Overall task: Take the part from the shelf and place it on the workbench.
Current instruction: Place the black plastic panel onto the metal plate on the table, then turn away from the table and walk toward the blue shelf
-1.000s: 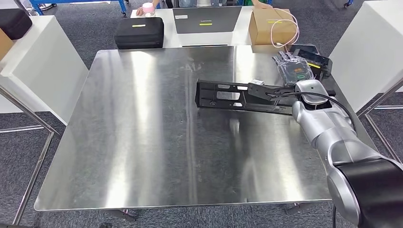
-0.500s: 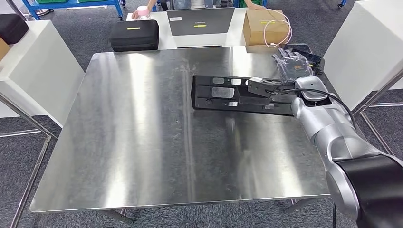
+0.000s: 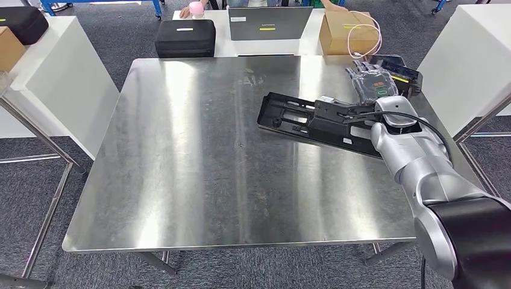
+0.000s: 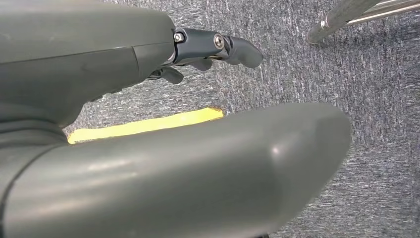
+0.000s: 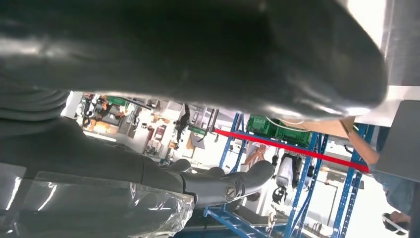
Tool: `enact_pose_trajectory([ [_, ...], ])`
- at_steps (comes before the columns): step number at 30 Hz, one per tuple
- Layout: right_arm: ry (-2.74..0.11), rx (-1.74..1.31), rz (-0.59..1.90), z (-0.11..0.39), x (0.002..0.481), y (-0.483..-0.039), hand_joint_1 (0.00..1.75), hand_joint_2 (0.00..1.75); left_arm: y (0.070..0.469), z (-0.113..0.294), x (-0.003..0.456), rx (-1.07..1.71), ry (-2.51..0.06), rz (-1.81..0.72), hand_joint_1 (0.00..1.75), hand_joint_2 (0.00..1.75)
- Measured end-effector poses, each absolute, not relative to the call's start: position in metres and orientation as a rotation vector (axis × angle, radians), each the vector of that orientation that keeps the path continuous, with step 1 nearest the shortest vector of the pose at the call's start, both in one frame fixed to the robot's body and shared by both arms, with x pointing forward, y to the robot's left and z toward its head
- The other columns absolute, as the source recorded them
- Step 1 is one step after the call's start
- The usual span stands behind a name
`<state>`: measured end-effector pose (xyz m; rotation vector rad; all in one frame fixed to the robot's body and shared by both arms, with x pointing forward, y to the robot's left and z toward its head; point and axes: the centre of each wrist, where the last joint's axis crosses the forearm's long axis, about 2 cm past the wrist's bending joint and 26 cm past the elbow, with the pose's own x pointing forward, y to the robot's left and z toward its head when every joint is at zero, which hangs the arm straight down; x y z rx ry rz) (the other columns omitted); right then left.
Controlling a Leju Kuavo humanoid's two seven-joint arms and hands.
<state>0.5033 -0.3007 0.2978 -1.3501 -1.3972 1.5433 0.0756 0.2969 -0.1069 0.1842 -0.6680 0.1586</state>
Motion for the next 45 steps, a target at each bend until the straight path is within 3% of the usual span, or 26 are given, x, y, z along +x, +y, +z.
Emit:
enact_pose_trajectory([
  [45, -1.416, -1.348, 1.562, 0.305, 0.505, -0.279, 0.00, 0.00, 0.299, -0.108, 0.070, 0.192, -0.680, 0.184, 0.00, 0.00],
])
